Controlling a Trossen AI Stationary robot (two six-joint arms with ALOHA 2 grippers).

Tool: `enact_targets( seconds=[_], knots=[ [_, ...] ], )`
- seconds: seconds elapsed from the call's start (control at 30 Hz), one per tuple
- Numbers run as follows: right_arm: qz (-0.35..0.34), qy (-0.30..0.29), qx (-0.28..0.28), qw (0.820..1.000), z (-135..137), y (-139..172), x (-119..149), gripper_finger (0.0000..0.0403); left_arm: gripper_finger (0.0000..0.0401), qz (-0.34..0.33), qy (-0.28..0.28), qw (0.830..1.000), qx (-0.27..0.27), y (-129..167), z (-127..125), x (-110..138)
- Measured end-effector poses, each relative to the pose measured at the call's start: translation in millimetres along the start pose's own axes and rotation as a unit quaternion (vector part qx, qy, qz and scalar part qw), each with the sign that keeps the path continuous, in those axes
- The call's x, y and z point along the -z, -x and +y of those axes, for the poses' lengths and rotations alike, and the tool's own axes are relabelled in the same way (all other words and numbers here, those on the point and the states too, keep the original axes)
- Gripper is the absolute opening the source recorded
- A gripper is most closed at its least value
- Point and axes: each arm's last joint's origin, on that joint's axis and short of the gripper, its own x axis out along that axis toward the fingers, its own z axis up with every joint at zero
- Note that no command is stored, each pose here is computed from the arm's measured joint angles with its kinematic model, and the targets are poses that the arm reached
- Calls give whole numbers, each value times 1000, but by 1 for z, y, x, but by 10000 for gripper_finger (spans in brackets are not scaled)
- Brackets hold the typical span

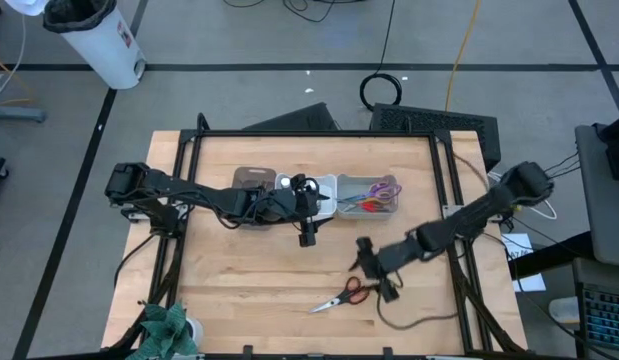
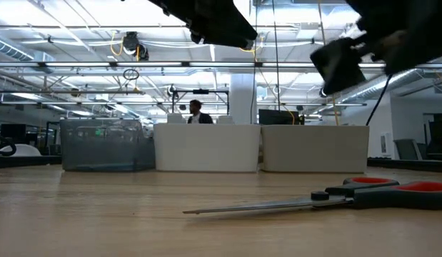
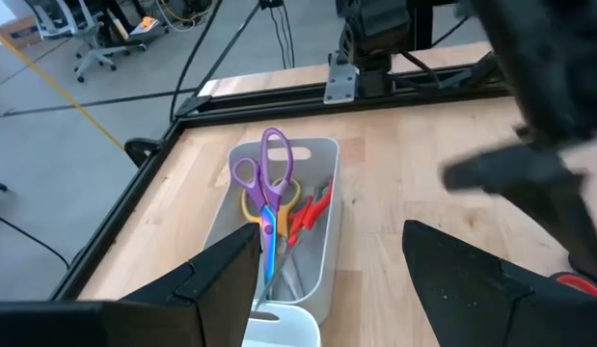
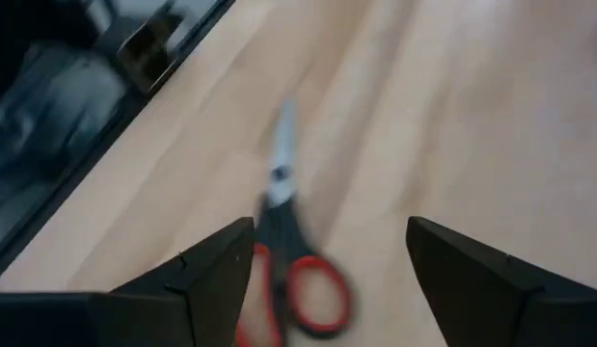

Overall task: Pick & Place Paint Supplies
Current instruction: Put the black scissors into the gray bin

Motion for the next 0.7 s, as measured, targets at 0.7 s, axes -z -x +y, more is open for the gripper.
enact_targets(
  seconds=[0.7],
  knots=[
    [160,3,-14,987,10,-47,35,196,262,9,2,1000,-2,0,1,2]
  ],
)
